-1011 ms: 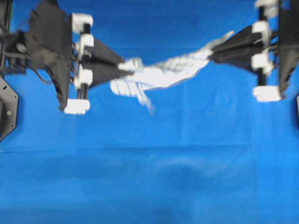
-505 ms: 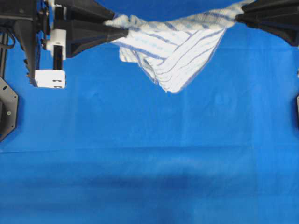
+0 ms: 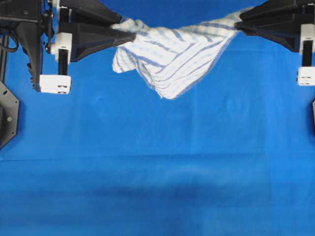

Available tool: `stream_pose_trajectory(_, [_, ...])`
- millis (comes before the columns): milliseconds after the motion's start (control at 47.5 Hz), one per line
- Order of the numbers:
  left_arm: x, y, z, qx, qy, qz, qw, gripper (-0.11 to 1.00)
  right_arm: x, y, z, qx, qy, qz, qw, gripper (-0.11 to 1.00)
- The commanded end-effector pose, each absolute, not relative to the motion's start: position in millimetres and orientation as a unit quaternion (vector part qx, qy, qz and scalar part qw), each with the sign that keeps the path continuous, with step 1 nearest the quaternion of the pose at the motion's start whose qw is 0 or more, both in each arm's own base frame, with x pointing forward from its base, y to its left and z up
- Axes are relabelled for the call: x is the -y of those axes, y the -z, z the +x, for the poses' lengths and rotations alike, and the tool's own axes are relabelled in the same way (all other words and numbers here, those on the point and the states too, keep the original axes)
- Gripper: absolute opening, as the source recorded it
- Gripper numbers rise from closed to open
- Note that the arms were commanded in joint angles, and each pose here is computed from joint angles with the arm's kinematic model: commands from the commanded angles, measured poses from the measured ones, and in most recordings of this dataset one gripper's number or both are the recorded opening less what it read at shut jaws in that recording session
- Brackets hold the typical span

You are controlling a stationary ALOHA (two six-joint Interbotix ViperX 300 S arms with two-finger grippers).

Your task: Lift the towel with both arms.

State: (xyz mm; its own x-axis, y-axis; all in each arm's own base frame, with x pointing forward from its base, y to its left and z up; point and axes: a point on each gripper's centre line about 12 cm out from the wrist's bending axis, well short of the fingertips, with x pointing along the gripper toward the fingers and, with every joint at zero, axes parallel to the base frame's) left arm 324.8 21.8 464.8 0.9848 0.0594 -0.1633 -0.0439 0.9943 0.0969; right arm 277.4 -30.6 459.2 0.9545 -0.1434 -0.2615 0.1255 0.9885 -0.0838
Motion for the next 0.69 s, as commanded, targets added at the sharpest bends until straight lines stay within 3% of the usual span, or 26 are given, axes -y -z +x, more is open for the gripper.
stream_pose_trajectory(0, [-21, -478, 322, -0.066, -0.027, 0.043, 0.996, 0.13, 30, -471, 276, -0.118, 0.068, -0.035, 0.990, 0.06])
stream_pose_trajectory(84, [-20, -477, 321, -0.066, -0.024, 0.042, 0.997, 0.38, 30, -471, 276, -0.117, 0.067, -0.034, 0.990, 0.09])
stream_pose_trajectory(211, [-15, -477, 317, -0.064, -0.018, 0.043, 0.997, 0.75, 30, -468, 278, -0.123, 0.068, -0.033, 0.989, 0.46])
stream_pose_trajectory(295, [-12, -476, 313, -0.064, -0.013, 0.044, 0.997, 0.90, 30, -466, 278, -0.128, 0.069, -0.031, 0.989, 0.66])
stream_pose_trajectory(484, [-11, -448, 321, -0.085, -0.011, 0.040, 0.996, 0.90, 30, -454, 279, -0.144, 0.069, -0.023, 0.987, 0.63])
stream_pose_trajectory(674, [-2, -394, 336, -0.120, 0.003, 0.027, 0.992, 0.90, 29, -413, 290, -0.182, 0.065, -0.005, 0.981, 0.63])
